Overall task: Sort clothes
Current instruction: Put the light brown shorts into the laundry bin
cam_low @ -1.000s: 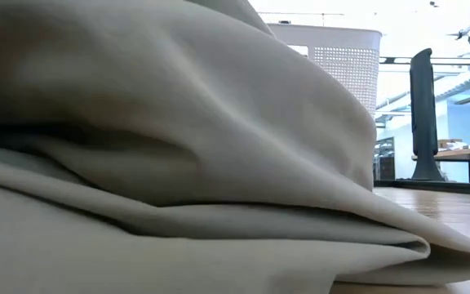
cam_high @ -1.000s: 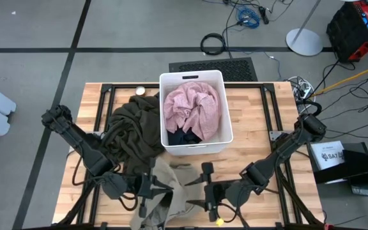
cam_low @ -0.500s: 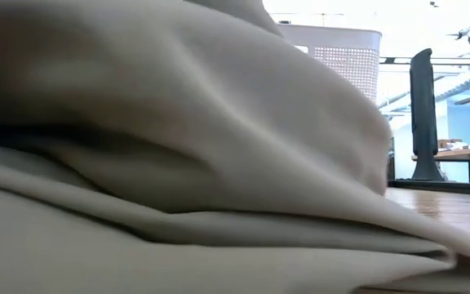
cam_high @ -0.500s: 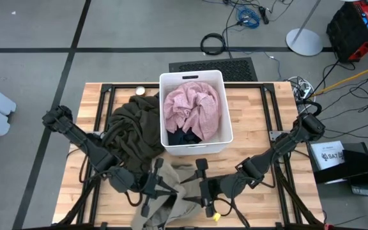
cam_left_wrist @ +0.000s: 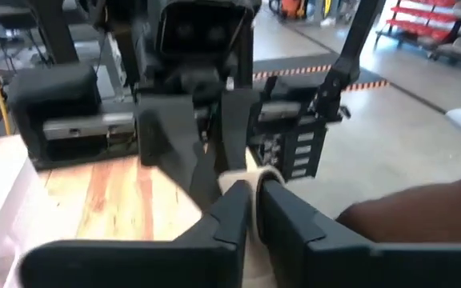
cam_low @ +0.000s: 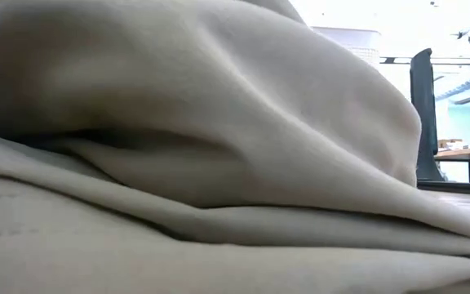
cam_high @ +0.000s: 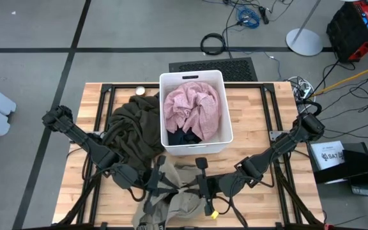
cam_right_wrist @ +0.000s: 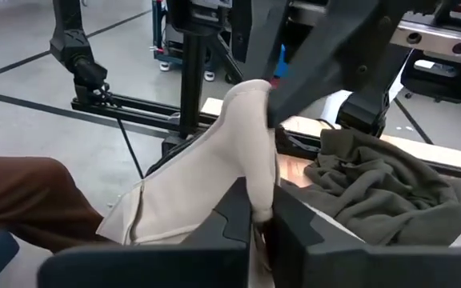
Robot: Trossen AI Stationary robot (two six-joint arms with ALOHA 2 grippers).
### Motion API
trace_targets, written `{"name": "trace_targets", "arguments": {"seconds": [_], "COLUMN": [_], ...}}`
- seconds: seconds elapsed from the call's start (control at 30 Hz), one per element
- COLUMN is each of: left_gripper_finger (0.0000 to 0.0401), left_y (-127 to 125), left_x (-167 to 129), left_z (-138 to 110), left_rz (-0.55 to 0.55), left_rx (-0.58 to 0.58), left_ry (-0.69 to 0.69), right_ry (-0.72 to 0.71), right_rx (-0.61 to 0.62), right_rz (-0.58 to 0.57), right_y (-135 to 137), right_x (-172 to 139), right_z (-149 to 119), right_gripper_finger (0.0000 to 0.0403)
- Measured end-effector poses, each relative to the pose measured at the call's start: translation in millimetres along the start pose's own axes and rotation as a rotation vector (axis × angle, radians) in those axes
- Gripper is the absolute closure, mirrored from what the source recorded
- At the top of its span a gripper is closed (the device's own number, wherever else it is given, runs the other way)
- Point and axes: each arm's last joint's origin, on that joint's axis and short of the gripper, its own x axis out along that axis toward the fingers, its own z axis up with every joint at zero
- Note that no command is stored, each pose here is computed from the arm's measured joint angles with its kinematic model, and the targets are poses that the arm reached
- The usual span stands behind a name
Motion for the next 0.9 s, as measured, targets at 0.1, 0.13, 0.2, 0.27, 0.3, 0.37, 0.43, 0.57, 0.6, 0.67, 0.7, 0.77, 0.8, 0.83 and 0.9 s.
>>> {"name": "trace_targets", "arguments": {"seconds": [0.1,0.13,0.2,0.27,0.3,0.37,0.43,0.57,0.6,0.67,0.7,0.77,0.8,0.83,0.9], "left_gripper_finger": [0.0314,0.0301,0.0279,0.0263,0.0258,0.0251,0.0249,0.0248,0.0248,0.0248,0.0248,0.0248,0.0248,0.0248,0.0248], "left_y": [1.1,2.2,5.0,8.8,10.5,13.0,11.4,-7.7,-14.0,-28.6,-35.9,-49.8,-56.5,-62.4,-72.8], "left_x": [-1.9,-4.4,-11.0,-20.5,-25.0,-34.7,-43.3,-51.7,-50.5,-48.1,-47.1,-46.7,-46.9,-46.8,-44.7], "left_z": [-4.8,-6.4,-7.8,-9.0,-10.0,-12.3,-17.2,-39.0,-47.0,-61.4,-67.6,-77.7,-83.2,-88.6,-98.6], "left_rz": [0.009,0.015,0.034,0.054,0.06,0.073,0.076,0.075,0.07,0.042,0.026,-0.006,-0.02,-0.034,-0.056], "left_rx": [0.017,0.027,0.014,-0.015,-0.035,-0.089,-0.146,-0.221,-0.231,-0.241,-0.23,-0.201,-0.184,-0.167,-0.14], "left_ry": [0.056,0.084,0.127,0.178,0.205,0.261,0.327,0.47,0.49,0.505,0.512,0.532,0.546,0.565,0.6], "right_ry": [0.014,0.025,0.053,0.083,0.097,0.124,0.149,0.204,0.215,0.241,0.255,0.268,0.272,0.274,0.277], "right_rx": [0.011,0.012,0.025,0.043,0.051,0.065,0.081,0.1,0.108,0.133,0.142,0.165,0.172,0.181,0.187], "right_rz": [0.001,0.0,-0.004,-0.007,-0.008,-0.01,-0.014,-0.092,-0.121,-0.166,-0.186,-0.207,-0.213,-0.216,-0.218], "right_y": [-0.4,-1.2,-3.5,-6.0,-6.6,-7.9,-8.7,-10.2,-11.1,-13.5,-15.5,-17.3,-18.3,-19.0,-19.3], "right_x": [-1.2,-2.8,-7.6,-13.1,-15.4,-19.7,-22.7,-25.1,-25.6,-26.3,-26.2,-26.3,-26.2,-26.0,-26.0], "right_z": [-0.6,-0.7,-0.4,0.0,-0.3,-0.8,-1.9,-8.4,-10.1,-13.6,-15.3,-17.1,-17.7,-17.9,-18.3], "right_gripper_finger": [0.0397,0.0398,0.0398,0.04,0.04,0.04,0.04,0.0401,0.0401,0.0402,0.0402,0.0402,0.0402,0.0402,0.0402]}}
